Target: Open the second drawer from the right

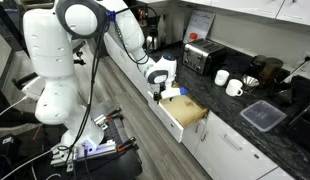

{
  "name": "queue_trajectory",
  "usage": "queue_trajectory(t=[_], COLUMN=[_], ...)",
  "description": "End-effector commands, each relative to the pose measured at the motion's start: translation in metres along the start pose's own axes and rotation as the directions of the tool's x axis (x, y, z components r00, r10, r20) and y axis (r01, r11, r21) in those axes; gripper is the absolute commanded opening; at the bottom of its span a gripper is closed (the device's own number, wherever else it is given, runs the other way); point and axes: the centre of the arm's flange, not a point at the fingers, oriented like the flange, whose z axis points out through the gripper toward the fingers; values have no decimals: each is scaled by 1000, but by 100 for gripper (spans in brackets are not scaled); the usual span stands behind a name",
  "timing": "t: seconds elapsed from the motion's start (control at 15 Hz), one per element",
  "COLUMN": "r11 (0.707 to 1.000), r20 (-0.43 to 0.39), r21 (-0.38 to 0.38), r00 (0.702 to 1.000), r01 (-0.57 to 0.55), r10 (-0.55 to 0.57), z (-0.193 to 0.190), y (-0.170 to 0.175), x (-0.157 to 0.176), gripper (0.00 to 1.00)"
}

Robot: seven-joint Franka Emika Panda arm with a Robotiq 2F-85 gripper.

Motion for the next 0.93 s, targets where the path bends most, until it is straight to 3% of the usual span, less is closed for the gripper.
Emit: queue_trajectory(t=[0.0, 0.47, 0.87], r11=[999, 974, 912], r20=[-2, 52, 130], r21=[-50, -50, -60], r00=[1000, 973, 902], r01=[13, -223, -406], r10=[-13, 225, 411], z=[-42, -102, -137], y=[20, 47, 53], x=[10, 32, 63], gripper=[100, 100, 100])
